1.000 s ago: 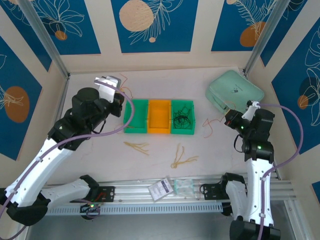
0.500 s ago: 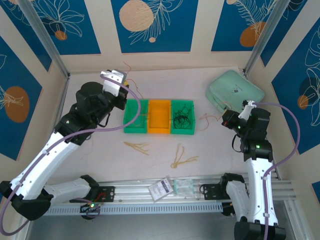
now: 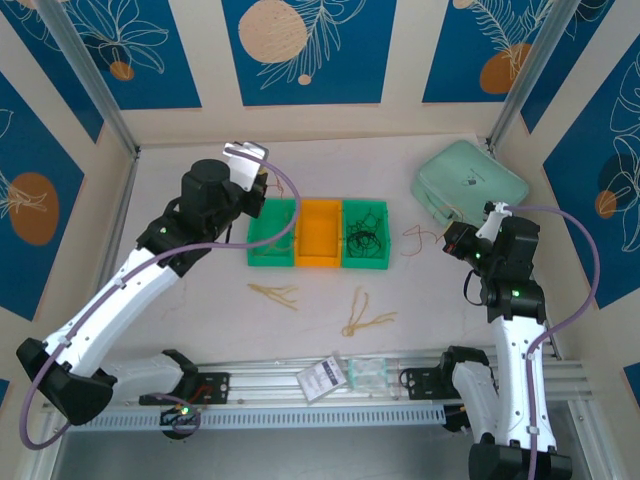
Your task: Untangle the cables
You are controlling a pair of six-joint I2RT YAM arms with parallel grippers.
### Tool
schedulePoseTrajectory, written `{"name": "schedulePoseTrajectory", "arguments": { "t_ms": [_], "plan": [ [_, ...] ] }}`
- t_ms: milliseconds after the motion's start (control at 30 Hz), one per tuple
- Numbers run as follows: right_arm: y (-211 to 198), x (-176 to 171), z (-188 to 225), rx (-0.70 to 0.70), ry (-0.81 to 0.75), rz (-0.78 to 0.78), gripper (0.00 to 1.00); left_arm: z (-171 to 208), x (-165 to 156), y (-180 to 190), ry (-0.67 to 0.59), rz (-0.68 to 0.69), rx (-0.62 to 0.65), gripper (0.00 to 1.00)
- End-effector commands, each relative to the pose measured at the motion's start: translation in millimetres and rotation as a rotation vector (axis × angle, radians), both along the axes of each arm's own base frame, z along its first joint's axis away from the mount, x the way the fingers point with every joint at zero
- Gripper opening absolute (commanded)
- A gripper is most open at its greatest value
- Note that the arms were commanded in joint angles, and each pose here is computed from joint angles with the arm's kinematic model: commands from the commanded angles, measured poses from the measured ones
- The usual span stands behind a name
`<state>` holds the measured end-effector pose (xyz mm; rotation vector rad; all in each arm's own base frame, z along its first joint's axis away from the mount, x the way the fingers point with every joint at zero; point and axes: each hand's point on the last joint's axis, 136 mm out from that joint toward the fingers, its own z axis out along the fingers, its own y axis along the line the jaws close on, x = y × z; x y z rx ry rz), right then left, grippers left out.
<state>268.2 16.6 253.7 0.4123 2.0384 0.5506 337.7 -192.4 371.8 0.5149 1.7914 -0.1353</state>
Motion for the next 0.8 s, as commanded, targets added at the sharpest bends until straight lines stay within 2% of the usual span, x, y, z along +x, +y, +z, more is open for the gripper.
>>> {"name": "schedulePoseTrajectory", "arguments": {
  "t_ms": [0, 433, 767],
  "plan": [
    [1, -1, 2, -0.017, -0.009, 0.009, 0.00, 30, 4, 9, -0.081, 0.031, -0.026, 0.10],
    [4, 2, 0, -0.005, -0.006, 0.022, 0.00, 69, 4, 39, -0.193, 0.132, -0.004, 0.10],
    [8, 5, -1, 0.002, -0.002, 0.033, 0.00, 87, -3, 48, -0.244, 0.150, -0.016, 0.10]
  ]
}}
